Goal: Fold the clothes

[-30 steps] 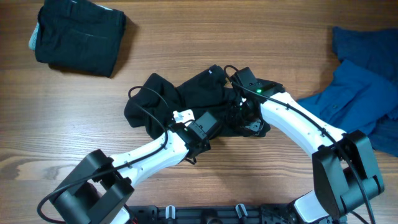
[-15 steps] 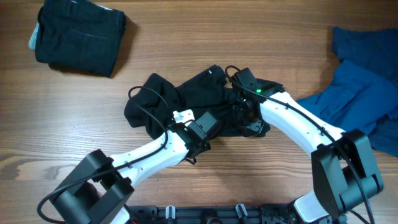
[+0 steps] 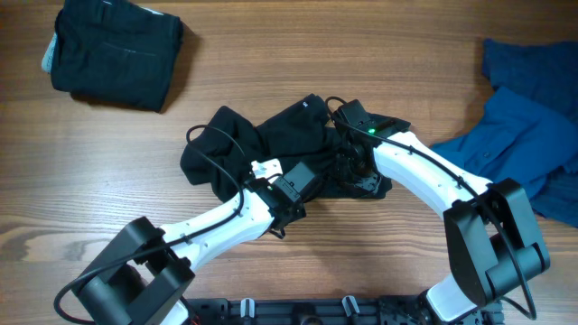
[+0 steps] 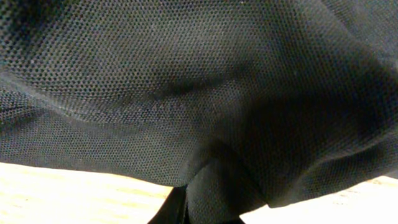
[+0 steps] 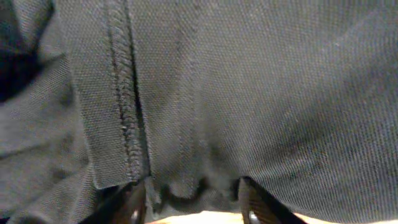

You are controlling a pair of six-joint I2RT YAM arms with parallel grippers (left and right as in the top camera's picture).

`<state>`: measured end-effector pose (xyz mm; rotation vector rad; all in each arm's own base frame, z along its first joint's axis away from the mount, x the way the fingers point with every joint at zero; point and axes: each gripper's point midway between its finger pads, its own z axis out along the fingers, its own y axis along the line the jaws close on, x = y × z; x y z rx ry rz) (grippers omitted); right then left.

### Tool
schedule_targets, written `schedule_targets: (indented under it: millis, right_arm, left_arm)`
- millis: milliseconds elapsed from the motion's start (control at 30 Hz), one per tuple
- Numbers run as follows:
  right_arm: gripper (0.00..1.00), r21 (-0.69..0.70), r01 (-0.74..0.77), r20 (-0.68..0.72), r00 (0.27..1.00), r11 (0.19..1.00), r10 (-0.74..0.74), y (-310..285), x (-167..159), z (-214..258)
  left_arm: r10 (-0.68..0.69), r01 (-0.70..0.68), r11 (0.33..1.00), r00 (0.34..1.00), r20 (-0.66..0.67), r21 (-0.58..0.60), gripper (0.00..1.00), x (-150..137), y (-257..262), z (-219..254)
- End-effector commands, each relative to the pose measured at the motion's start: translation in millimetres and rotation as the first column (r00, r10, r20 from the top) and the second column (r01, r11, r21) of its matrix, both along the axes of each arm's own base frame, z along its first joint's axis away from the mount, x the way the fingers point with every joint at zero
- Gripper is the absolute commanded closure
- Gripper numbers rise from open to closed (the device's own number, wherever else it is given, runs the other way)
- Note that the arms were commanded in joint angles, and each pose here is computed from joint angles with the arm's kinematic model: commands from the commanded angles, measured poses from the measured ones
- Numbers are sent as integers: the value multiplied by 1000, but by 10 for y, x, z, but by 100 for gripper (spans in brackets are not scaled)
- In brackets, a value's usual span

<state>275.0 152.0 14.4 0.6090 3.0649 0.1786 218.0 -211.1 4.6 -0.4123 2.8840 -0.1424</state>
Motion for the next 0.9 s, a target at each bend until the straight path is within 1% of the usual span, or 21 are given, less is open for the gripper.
schedule_targets:
  millis: [0, 67, 300, 367, 400, 467, 500, 533, 667, 733, 867]
  right_arm:
    - [60, -34, 9, -13, 1000, 999, -9, -49, -36, -86]
    - [64, -36, 9, -12, 1000, 999, -10, -52, -34, -86]
    - [65, -59, 17, -14, 1000, 998, -18, -103, -59, -115]
    - [68, -60, 17, -18, 1000, 998, -18, -107, -68, -116]
    - [71, -62, 17, -19, 1000, 998, -18, -109, -70, -116]
    - [81, -62, 16, -20, 1000, 998, -17, -110, -72, -116]
    - [90, -66, 16, -20, 1000, 998, -18, -117, -74, -117]
    - [94, -68, 13, -19, 1000, 998, -14, -121, -73, -117]
    - [95, -68, 13, -18, 1000, 998, -14, -121, -72, -115]
    - [96, -68, 12, -26, 1000, 998, -14, -124, -93, -103]
    - [96, -61, 1, -10, 1000, 998, -1, -134, -107, 12]
  left_arm:
    - [16, -16, 1000, 1000, -2, 23, 92, -17, 51, -54]
    - [16, -16, 1000, 1000, -2, 23, 92, -17, 52, -54]
    - [16, -16, 1000, 1000, -1, 23, 92, -16, 51, -54]
    - [16, -16, 1000, 1000, -1, 23, 92, -16, 51, -54]
    - [16, -16, 1000, 1000, -2, 23, 92, -17, 52, -54]
    - [16, -16, 1000, 1000, -2, 23, 92, -17, 51, -54]
    - [16, -16, 1000, 1000, -2, 23, 92, -17, 51, -54]
    - [16, -16, 1000, 1000, -2, 23, 92, -17, 51, -54]
    - [16, -16, 1000, 1000, -2, 23, 93, -17, 51, -54]
    - [16, -15, 1000, 1000, -2, 24, 96, -18, 53, -55]
    - [-27, 27, 999, 1000, -5, 32, 96, -32, 59, -34]
